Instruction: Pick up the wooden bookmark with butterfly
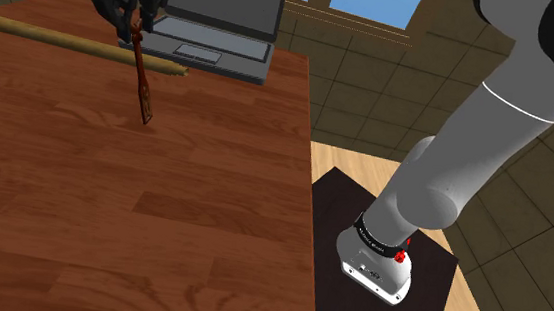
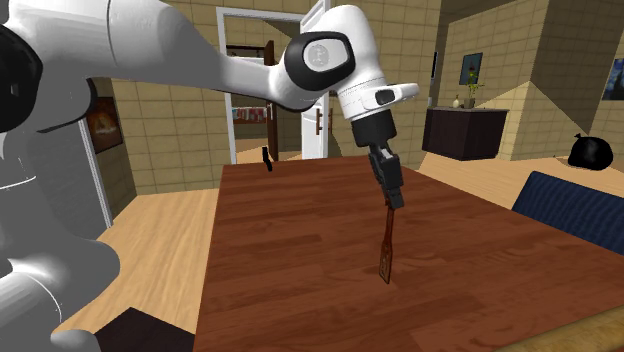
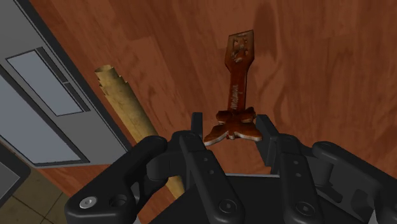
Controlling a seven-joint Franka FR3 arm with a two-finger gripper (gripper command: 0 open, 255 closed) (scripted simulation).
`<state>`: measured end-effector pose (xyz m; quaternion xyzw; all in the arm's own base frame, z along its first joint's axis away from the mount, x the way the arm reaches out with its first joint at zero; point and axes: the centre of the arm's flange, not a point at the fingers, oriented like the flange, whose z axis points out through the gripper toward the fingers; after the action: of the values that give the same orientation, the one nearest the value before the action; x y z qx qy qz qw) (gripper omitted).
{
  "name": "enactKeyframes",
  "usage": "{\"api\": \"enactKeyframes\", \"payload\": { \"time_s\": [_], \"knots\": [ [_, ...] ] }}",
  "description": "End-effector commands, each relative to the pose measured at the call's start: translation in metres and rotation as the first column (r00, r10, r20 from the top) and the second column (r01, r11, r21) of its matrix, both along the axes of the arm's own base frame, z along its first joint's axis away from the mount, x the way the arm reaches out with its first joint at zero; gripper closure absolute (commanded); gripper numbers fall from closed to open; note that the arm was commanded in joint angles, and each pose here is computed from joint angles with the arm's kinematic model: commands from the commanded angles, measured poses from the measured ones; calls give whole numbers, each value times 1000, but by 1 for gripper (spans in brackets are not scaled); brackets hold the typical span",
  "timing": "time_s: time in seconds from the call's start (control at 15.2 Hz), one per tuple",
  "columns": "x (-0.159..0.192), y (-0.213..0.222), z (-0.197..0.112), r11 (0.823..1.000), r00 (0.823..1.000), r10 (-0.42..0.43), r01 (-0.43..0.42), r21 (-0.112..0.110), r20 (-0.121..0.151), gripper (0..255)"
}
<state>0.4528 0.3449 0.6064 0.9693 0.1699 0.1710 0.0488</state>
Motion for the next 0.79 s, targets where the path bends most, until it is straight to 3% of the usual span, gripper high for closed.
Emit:
{"api": "enactKeyframes", "payload": {
  "time_s": [0.0,0.73],
  "knots": [
    [1,0,5,1000,1000,-1,1,-1,-1,255],
    [1,0,63,1000,1000,-1,1,-1,-1,255]
  ]
}}
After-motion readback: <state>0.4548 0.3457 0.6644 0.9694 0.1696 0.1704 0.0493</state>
